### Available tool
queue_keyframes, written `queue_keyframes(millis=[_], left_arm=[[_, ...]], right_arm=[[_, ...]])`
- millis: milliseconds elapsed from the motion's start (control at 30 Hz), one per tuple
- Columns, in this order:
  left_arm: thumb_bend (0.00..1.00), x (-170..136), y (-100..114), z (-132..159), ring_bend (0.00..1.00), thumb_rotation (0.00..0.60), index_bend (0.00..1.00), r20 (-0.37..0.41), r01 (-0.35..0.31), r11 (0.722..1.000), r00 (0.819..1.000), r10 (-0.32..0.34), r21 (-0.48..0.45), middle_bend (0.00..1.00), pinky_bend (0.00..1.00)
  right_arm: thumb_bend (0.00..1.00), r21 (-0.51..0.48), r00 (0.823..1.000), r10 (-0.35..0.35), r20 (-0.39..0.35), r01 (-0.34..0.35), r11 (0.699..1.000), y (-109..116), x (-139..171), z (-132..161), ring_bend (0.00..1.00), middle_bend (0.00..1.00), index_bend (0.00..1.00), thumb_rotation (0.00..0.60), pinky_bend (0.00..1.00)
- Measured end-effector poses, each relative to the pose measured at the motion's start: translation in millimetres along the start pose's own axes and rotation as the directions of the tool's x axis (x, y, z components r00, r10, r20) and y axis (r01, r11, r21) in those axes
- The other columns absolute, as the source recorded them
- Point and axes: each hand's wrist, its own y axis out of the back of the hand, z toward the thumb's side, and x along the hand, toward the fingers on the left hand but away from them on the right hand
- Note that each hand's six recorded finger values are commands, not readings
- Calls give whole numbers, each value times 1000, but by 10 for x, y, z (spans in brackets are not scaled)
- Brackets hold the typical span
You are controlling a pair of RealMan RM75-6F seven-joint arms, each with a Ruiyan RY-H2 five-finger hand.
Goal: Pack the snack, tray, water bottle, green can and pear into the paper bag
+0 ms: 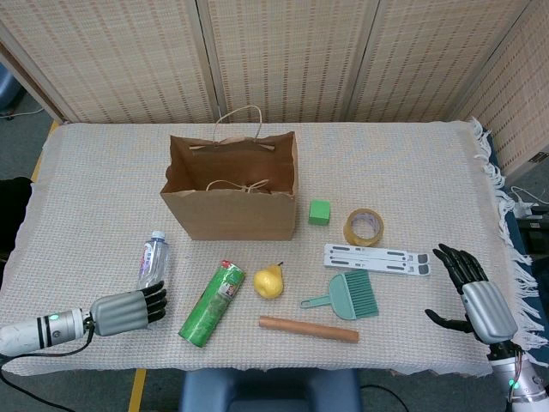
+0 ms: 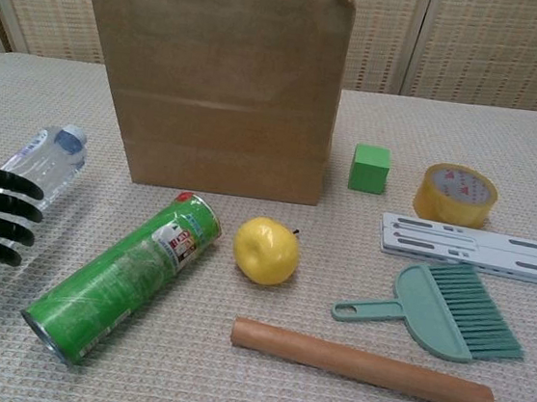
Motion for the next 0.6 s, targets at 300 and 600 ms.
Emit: queue_keyframes(millis=[300, 600], left_arm=[[637, -479, 68, -498, 567, 600, 630, -308, -20, 999, 952, 4, -48, 629, 691], [645, -716, 453, -1311, 567, 600, 628, -821, -525, 824, 553, 141, -212, 628, 684]], right_arm=[[63, 11, 1000, -4, -4, 4, 1000, -6, 0, 10, 0, 0, 0, 600, 0], [63, 13, 1000, -9, -8, 9, 1000, -6, 2, 17, 0, 0, 0, 600, 0]])
